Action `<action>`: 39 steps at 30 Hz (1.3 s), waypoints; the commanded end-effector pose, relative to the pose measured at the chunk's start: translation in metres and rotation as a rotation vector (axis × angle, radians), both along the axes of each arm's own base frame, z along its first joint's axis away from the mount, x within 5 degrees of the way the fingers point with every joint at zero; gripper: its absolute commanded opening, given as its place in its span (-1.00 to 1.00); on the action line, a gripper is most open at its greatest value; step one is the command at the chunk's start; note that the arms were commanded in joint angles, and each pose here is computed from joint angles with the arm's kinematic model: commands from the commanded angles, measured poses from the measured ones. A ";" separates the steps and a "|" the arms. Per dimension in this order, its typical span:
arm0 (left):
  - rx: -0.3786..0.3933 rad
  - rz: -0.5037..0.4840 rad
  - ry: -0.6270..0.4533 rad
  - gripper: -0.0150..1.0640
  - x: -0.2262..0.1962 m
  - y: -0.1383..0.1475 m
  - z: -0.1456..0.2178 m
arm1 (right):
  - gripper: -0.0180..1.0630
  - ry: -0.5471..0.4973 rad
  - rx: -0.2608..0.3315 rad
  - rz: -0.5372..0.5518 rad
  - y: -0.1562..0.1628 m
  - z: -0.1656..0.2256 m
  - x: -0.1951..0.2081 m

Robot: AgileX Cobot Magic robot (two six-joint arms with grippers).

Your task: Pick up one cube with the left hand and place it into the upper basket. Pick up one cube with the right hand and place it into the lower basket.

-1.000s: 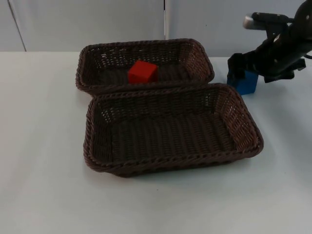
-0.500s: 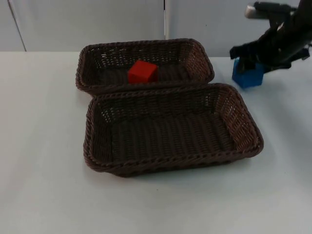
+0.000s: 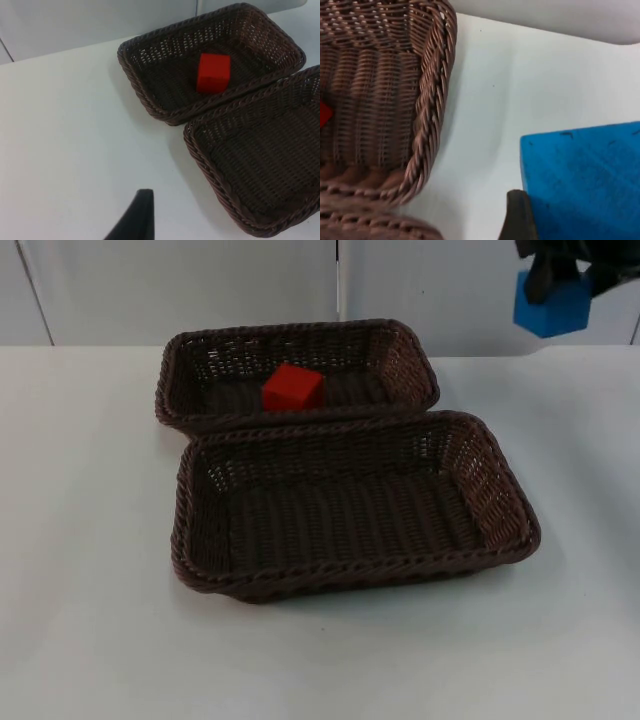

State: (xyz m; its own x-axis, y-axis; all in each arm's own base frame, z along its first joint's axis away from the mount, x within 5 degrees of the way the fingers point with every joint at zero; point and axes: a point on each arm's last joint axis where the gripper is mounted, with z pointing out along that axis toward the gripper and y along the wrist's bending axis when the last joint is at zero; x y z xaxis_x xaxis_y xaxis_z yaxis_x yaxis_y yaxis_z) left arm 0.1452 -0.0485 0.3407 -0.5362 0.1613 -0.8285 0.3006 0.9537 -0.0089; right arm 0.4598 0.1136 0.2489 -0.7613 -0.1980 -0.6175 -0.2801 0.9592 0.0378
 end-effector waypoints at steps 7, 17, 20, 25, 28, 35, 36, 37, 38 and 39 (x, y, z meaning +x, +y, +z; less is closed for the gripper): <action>-0.009 0.000 0.003 0.87 -0.001 0.000 -0.001 | -0.97 0.020 -0.027 0.023 -0.004 0.036 -0.021; -0.009 0.000 0.003 0.87 -0.001 0.000 -0.001 | -0.97 0.099 -0.044 0.033 -0.007 0.047 -0.036; -0.009 0.000 0.003 0.87 -0.001 0.000 -0.001 | -0.97 0.117 -0.049 0.037 -0.007 0.047 -0.038; -0.009 0.000 0.003 0.87 -0.001 0.000 -0.001 | -0.97 0.133 -0.066 0.085 0.005 0.046 -0.043; -0.009 0.000 0.003 0.87 -0.001 0.000 -0.001 | -0.97 0.122 -0.081 0.161 0.028 0.046 -0.050; -0.006 0.000 0.002 0.87 -0.001 0.000 -0.001 | -0.97 0.090 -0.084 0.296 0.083 0.047 -0.071; -0.006 0.000 0.002 0.87 -0.001 0.000 -0.001 | -0.97 0.090 -0.084 0.296 0.083 0.047 -0.071; -0.006 0.000 0.002 0.87 -0.001 0.000 -0.001 | -0.97 0.088 -0.086 0.329 0.096 0.047 -0.078; -0.006 0.000 0.002 0.87 -0.001 0.000 -0.001 | -0.97 0.087 -0.087 0.350 0.104 0.047 -0.082; -0.006 0.000 0.002 0.87 -0.001 0.000 -0.001 | -0.97 0.084 -0.088 0.367 0.111 0.047 -0.086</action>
